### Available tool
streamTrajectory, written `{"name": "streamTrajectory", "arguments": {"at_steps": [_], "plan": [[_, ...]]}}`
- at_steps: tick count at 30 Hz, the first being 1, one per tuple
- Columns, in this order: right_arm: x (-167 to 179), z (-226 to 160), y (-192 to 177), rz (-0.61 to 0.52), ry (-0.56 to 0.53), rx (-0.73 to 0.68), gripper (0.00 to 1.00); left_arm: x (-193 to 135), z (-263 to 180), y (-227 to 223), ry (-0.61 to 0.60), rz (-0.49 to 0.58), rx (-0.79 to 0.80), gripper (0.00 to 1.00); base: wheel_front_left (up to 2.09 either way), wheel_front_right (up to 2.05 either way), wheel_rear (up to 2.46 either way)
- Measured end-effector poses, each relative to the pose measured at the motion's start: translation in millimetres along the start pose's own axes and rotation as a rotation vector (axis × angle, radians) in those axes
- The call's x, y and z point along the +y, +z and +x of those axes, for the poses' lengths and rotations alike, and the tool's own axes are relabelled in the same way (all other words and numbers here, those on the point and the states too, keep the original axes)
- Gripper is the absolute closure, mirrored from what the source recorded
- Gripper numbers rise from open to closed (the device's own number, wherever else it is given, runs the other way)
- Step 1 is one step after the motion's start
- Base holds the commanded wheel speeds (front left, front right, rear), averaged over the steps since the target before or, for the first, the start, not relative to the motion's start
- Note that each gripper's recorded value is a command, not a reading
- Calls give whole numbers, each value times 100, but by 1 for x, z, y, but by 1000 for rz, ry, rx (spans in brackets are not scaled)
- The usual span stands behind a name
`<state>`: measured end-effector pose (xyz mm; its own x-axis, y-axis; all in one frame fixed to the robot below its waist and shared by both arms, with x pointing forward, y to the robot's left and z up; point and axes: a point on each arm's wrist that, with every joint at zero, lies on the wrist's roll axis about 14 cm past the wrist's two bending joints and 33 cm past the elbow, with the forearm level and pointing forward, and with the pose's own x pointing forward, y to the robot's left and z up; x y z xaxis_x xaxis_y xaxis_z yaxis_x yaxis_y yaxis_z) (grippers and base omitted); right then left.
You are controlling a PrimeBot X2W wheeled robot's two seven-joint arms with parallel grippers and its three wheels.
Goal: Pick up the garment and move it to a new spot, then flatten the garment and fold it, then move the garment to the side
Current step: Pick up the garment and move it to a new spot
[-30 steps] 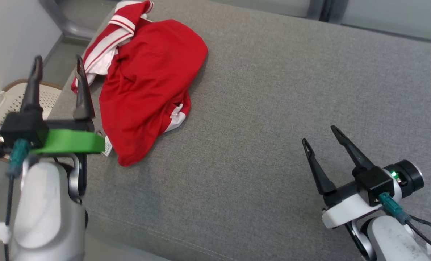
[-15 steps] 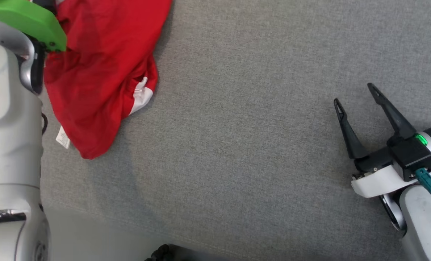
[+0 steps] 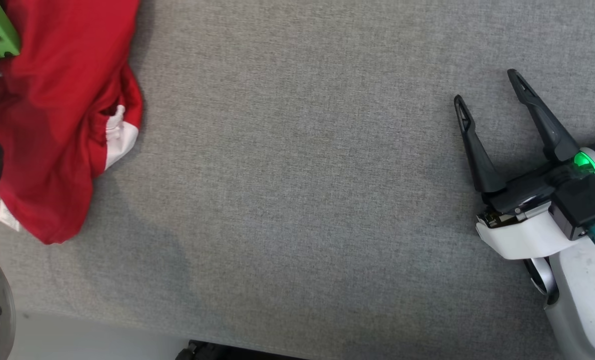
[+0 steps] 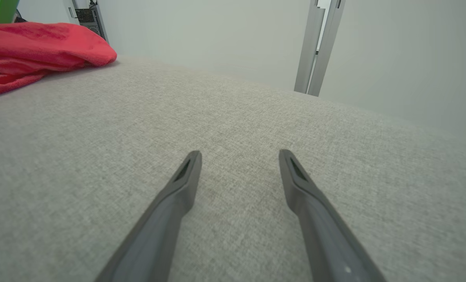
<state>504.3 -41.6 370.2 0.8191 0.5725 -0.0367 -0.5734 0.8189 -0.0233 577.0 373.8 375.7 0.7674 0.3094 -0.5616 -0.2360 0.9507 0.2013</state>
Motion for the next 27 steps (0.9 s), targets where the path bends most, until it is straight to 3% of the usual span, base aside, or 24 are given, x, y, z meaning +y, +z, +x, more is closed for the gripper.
{"name": "streamTrajectory", "arguments": {"at_steps": [3,4,5,6,11,18,27], "plan": [[-4,-1,-5,5,-11,3,0,-10,9,-8,-20,33,18,0,0,0,0],[-4,-1,-6,7,-13,4,0,-12,11,-9,-23,37,16,26,0,0,0],[-4,-1,-8,9,-13,5,0,-14,13,-8,-28,45,7,94,0,0,0],[-4,-1,-9,11,-13,5,0,-15,14,-8,-31,49,-5,100,0,0,0],[-2,1,-6,9,-7,-2,0,-13,10,16,-32,77,-113,100,0,0,0],[2,0,6,4,-10,2,0,4,-17,82,-5,112,-343,100,0,0,0],[24,-7,42,42,-17,-28,0,13,-81,186,-14,157,-631,100,0,0,0]]}}
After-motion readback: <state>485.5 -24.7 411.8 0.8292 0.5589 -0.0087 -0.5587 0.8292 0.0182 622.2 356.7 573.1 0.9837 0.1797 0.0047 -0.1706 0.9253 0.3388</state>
